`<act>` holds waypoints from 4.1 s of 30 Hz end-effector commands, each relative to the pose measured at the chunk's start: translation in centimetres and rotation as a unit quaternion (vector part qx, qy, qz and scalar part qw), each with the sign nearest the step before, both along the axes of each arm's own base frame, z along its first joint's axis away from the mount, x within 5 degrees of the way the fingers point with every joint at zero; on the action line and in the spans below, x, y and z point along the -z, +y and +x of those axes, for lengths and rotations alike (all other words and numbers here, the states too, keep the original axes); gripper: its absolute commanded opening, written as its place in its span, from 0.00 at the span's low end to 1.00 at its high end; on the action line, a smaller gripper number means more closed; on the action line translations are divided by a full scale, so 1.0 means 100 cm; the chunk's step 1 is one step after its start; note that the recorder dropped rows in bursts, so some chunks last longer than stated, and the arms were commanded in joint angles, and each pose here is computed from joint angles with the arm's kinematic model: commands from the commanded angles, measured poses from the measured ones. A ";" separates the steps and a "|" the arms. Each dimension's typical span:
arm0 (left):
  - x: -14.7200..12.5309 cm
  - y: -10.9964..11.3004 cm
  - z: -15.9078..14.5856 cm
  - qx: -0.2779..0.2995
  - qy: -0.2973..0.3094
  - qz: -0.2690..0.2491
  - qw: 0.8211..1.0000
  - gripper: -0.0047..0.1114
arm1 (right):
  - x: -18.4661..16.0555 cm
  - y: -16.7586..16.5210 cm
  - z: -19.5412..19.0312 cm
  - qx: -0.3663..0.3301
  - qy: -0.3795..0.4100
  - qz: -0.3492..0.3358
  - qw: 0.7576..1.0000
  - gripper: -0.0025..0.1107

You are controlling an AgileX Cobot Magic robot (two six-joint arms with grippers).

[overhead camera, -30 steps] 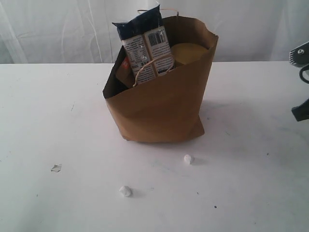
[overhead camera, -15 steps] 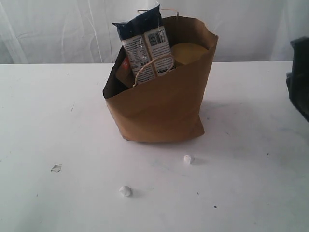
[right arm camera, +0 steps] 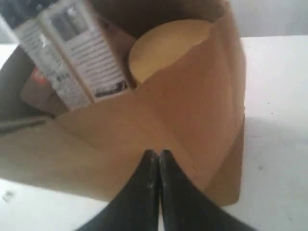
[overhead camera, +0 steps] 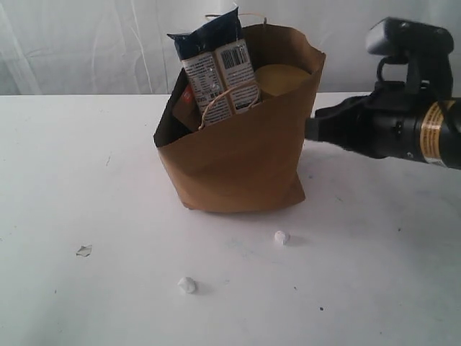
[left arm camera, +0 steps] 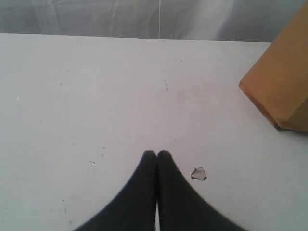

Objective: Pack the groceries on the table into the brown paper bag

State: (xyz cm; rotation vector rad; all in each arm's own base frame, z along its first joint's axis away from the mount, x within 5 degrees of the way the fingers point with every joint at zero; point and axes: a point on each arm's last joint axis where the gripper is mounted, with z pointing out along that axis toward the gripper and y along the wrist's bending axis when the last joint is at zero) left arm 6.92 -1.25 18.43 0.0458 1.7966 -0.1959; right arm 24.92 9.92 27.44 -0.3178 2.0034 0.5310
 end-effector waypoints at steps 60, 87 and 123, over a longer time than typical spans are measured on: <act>0.001 0.000 0.000 -0.002 0.000 -0.005 1.000 0.04 | 0.075 0.033 0.009 -0.197 0.112 -0.083 0.970 0.20; 0.001 0.000 0.000 -0.002 0.000 -0.005 1.000 0.04 | 0.140 0.039 0.024 -0.185 0.116 -0.263 0.940 0.40; 0.001 0.000 0.000 -0.002 0.000 -0.005 1.000 0.04 | 0.112 0.055 0.037 -0.190 0.102 -0.187 0.958 0.45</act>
